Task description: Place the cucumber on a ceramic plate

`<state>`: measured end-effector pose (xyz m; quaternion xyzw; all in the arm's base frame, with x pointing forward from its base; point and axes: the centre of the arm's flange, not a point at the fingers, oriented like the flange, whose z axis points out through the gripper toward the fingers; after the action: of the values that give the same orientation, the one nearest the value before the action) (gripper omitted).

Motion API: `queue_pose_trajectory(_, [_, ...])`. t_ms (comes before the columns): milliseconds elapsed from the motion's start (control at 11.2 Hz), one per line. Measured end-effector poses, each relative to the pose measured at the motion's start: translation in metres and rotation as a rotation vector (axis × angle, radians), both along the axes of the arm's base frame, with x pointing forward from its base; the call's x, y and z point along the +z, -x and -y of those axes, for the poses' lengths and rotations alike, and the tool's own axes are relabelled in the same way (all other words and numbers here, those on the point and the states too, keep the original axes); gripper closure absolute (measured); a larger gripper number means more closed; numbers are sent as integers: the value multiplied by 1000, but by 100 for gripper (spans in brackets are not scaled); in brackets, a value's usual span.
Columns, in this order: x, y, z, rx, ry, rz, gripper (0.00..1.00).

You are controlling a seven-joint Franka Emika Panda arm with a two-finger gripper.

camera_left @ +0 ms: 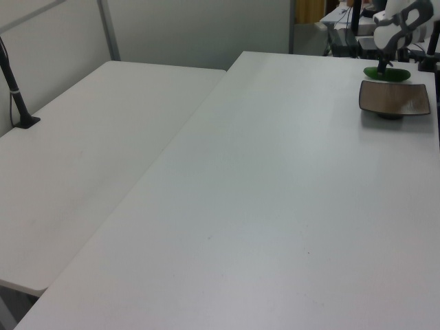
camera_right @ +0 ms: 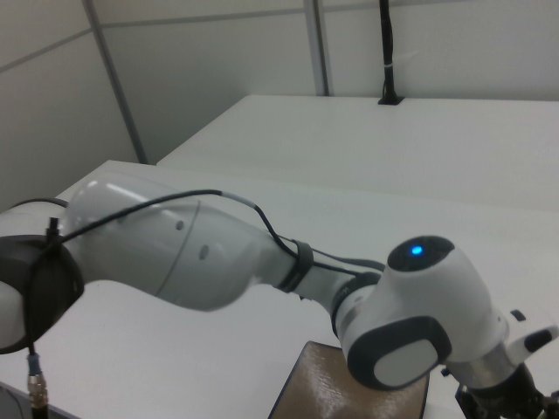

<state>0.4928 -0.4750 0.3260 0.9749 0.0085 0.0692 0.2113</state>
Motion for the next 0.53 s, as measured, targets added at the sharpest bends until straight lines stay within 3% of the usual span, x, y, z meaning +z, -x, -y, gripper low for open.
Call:
queue_pose_trajectory(267, [-25,3,8,5,10,-19,0])
queue_pose_trajectory(533, [-26,1,10,19,20,-16,15])
